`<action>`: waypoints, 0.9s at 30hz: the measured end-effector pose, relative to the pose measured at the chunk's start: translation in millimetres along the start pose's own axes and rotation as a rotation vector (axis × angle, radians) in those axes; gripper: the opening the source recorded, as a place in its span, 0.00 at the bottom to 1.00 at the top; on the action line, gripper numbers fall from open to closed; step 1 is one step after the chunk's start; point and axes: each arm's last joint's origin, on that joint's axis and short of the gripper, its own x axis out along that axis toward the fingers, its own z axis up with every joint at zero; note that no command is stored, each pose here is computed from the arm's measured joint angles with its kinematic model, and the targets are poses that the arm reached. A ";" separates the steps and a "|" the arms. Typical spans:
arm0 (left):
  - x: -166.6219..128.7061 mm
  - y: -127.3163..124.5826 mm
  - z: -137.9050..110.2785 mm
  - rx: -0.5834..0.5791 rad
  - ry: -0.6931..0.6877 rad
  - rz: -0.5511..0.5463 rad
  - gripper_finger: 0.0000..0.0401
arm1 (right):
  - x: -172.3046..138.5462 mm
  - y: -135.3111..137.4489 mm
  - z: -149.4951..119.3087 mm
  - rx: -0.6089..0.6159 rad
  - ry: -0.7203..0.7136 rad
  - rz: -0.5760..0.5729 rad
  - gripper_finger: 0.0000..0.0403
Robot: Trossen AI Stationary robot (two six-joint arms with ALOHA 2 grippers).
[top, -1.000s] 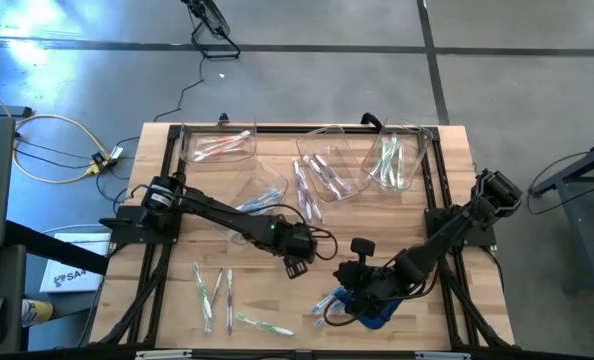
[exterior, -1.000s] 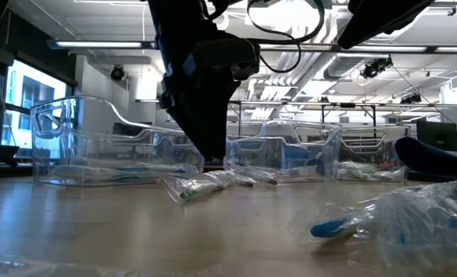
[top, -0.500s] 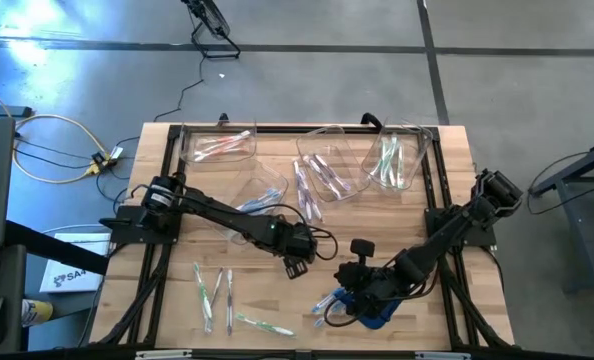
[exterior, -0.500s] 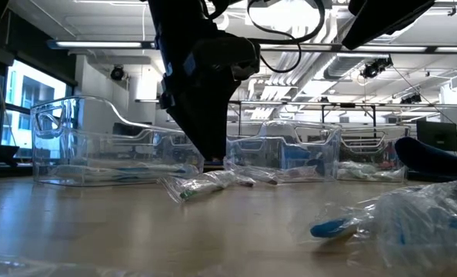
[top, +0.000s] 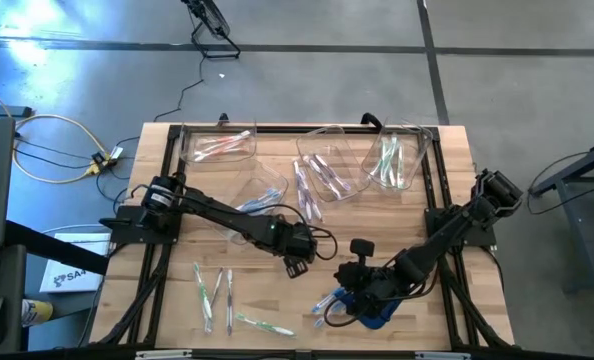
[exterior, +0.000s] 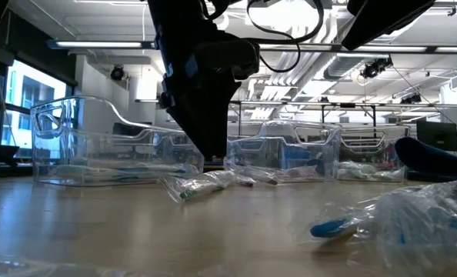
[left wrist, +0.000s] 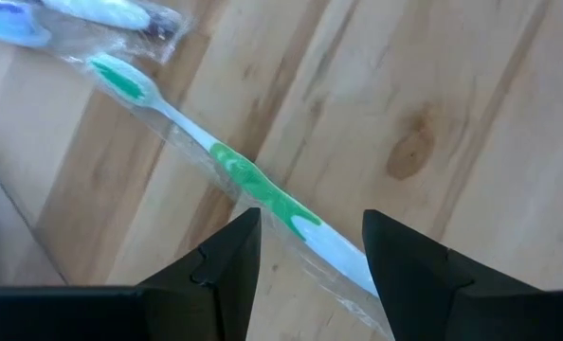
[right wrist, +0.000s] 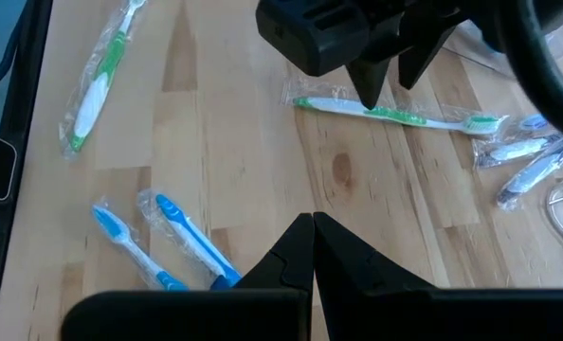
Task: Pick & Place Toothbrushes
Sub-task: Put the green toothbrush into the top right transparent bin
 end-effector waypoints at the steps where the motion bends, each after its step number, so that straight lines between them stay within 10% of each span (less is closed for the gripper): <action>1: 0.0 0.2 0.2 0.000 -0.006 0.007 0.45 | 0.0 0.0 0.0 0.001 0.000 0.000 0.01; 27: 31.7 -1.3 -11.4 -0.049 0.105 0.058 0.45 | 0.1 0.6 0.7 0.003 -0.007 0.007 0.01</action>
